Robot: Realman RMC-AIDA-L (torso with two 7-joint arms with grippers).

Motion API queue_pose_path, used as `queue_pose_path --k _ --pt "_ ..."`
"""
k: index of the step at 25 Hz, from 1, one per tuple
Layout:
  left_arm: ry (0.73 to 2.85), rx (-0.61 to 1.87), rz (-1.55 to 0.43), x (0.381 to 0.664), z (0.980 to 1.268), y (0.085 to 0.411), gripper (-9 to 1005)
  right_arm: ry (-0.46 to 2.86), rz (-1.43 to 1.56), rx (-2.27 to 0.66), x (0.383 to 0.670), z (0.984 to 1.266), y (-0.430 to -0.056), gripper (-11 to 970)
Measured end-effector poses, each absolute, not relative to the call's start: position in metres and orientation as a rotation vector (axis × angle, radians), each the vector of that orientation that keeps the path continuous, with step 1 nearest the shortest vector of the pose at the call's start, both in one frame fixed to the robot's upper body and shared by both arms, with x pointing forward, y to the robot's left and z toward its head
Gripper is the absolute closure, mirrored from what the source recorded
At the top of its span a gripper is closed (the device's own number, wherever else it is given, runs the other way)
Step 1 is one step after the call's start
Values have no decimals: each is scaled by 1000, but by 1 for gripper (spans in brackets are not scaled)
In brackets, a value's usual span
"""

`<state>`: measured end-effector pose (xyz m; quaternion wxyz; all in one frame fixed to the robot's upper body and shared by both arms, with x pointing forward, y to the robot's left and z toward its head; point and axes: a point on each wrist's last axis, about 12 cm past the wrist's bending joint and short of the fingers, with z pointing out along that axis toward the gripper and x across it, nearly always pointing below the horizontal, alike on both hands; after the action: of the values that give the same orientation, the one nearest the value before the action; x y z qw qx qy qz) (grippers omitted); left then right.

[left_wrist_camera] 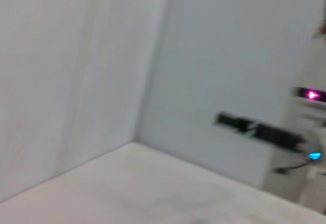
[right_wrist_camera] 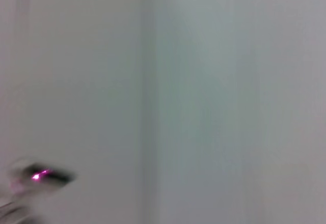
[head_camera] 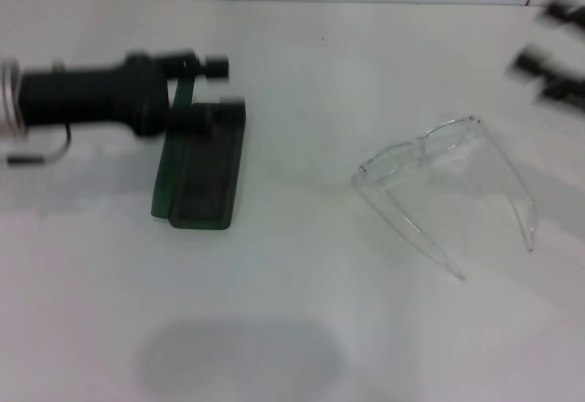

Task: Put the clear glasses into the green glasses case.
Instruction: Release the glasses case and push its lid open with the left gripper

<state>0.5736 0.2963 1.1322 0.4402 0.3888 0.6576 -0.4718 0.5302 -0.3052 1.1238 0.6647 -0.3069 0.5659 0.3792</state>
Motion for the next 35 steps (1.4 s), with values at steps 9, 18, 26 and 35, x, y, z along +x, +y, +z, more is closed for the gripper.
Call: queue_pose_path --k 9,18,26,35 --pt "2089 707 -860 639 1176 297 148 1248 616 -511 509 1113 -346 87" --pt "2300 577 -632 638 1231 278 171 1302 470 -489 510 1106 -363 87" --pt "2116 574 -835 623 1221 285 215 1321 428 -564 523 1104 -354 87" --pt "1510 606 -1203 593 1216 296 271 1315 442 -585 526 1105 -348 87"
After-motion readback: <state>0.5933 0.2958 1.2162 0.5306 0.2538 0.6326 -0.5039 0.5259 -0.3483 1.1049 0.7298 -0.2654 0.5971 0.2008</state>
